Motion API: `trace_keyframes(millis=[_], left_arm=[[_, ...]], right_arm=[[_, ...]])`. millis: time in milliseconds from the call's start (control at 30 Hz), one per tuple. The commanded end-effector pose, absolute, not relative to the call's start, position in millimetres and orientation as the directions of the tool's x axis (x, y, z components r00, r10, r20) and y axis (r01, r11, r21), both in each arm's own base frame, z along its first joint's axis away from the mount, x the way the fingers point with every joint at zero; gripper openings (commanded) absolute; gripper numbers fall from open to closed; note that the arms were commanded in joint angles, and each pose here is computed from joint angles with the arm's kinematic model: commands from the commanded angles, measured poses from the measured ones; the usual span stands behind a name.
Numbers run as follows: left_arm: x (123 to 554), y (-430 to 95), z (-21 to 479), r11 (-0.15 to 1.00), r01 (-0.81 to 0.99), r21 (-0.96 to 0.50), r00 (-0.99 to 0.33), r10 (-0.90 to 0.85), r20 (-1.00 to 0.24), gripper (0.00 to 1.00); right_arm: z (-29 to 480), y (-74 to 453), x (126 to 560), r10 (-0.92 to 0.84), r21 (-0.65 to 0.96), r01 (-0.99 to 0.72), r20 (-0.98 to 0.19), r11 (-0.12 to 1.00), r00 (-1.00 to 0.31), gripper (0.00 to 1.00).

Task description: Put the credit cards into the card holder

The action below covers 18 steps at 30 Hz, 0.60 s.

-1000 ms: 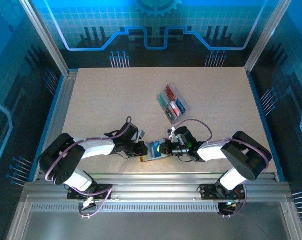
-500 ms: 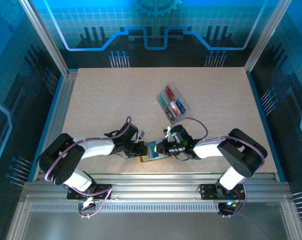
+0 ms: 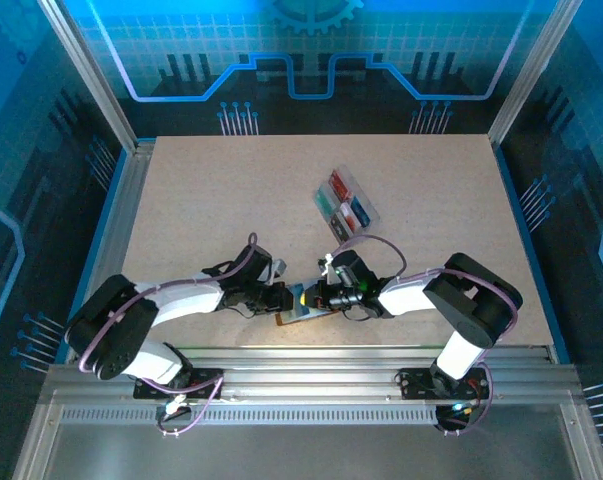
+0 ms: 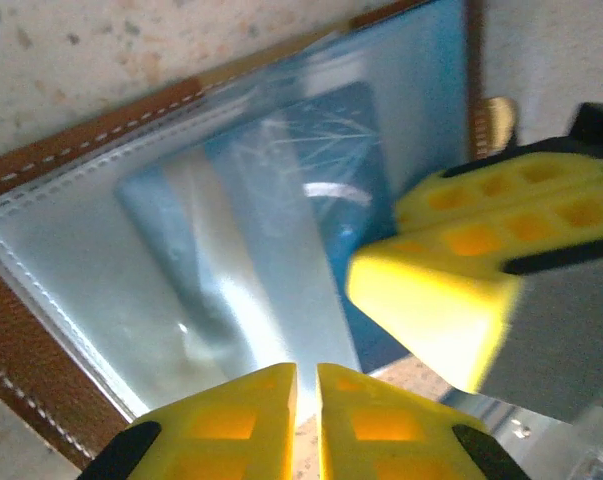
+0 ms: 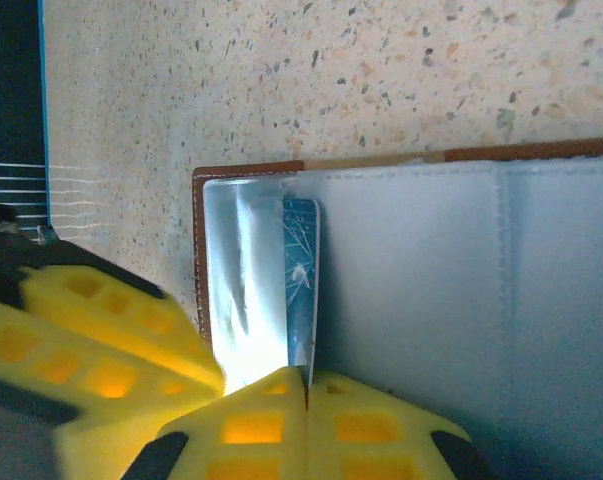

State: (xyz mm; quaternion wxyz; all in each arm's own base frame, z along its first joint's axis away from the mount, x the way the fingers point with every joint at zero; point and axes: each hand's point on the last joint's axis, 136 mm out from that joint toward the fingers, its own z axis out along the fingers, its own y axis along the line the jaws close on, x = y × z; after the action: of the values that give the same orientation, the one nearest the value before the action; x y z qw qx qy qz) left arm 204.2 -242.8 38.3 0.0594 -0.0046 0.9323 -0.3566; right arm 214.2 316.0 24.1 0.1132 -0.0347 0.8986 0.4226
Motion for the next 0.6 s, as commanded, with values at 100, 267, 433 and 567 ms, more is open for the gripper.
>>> trace_keyframes(millis=[100,267,433,567], left_arm=[[204,-228,57,0.713,0.006,-0.701,-0.991,-0.092,-0.101,0.16],[204,-215,42,0.748,-0.028,-0.663,-0.99,-0.114,-0.086,0.13],[203,-212,29,0.763,-0.045,-0.644,-0.99,-0.12,-0.073,0.12],[203,-212,19,0.77,-0.056,-0.636,-0.991,-0.119,-0.056,0.11]], right_arm=[[-4,297,198,-0.005,0.665,-0.124,-0.178,0.737,-0.984,0.16],[1,296,198,-0.019,0.652,-0.142,-0.192,0.744,-0.981,0.3],[5,292,196,-0.043,0.622,-0.158,-0.196,0.767,-0.98,0.37],[8,290,197,-0.062,0.582,-0.176,-0.211,0.793,-0.976,0.39]])
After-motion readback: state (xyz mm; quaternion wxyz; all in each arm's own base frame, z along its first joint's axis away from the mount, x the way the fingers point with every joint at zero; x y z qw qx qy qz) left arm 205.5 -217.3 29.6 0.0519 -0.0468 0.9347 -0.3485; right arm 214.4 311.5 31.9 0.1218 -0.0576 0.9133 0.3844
